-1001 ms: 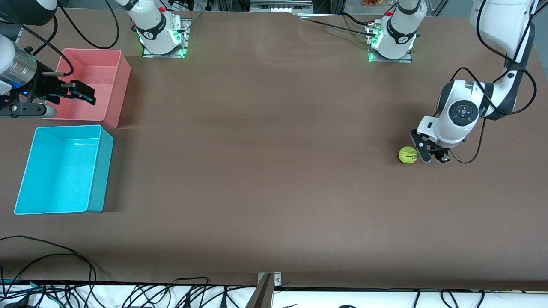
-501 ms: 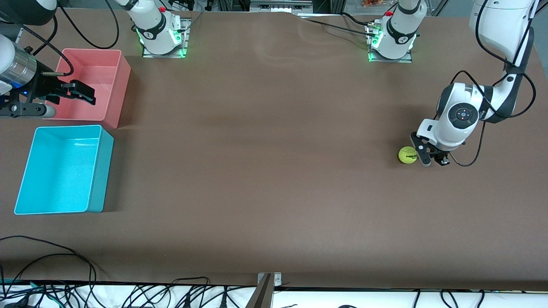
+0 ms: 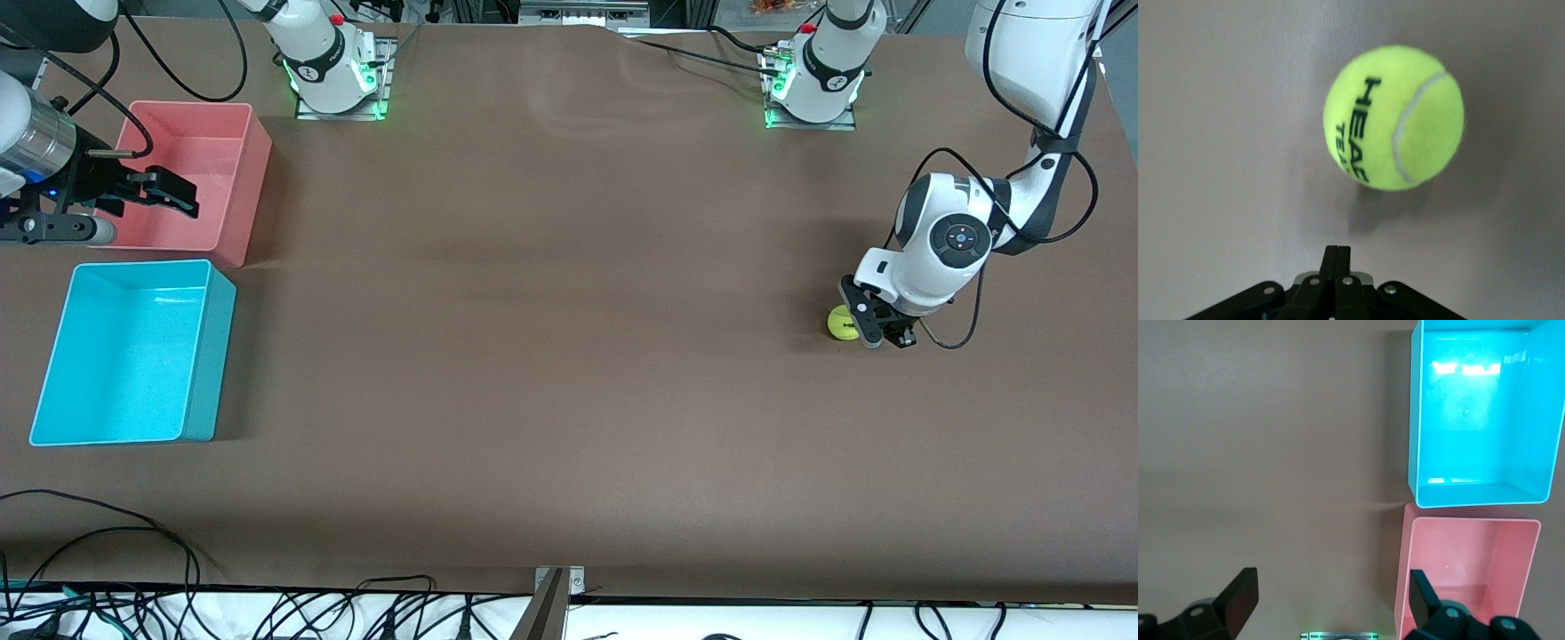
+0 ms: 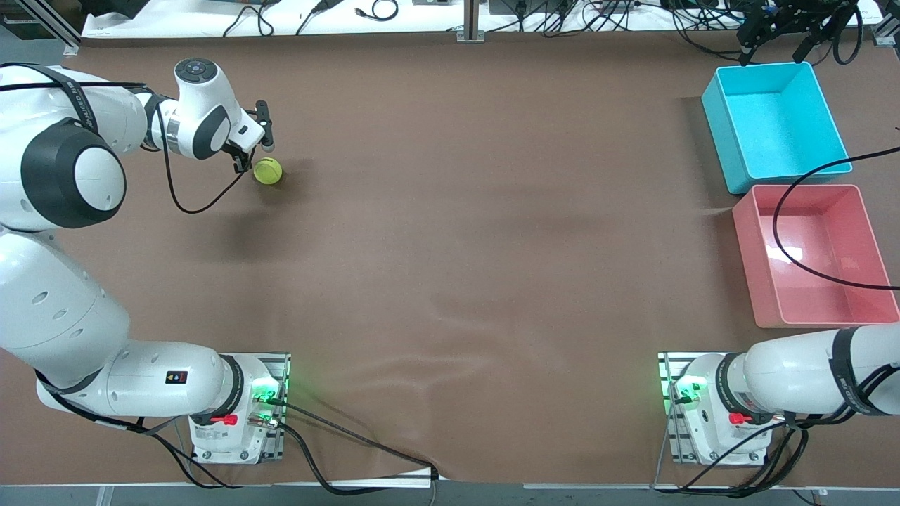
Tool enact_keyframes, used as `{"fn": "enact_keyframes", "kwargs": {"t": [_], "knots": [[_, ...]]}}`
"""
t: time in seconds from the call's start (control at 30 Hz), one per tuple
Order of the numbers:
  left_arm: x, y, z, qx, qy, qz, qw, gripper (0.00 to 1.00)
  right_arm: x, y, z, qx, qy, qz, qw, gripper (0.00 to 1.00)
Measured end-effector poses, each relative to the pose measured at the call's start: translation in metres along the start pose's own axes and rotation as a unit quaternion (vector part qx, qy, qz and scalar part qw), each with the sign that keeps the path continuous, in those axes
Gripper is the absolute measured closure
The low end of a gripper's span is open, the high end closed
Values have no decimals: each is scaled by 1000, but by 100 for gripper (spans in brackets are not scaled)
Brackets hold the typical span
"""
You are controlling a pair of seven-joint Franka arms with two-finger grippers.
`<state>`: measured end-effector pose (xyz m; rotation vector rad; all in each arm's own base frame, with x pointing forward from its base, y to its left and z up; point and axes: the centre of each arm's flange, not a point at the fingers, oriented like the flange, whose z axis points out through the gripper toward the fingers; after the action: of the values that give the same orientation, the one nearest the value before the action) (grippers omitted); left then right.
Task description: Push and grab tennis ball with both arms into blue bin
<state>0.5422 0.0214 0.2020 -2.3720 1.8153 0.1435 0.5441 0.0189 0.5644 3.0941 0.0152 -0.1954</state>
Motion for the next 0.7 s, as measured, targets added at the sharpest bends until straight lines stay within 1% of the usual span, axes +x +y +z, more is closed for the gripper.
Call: {"fn": "enact_keyframes", "kwargs": {"t": [0.7], "knots": [[0,1,2,-2,0,14,1000,99,-1,0,1,0,-3,0,1000,0]]}}
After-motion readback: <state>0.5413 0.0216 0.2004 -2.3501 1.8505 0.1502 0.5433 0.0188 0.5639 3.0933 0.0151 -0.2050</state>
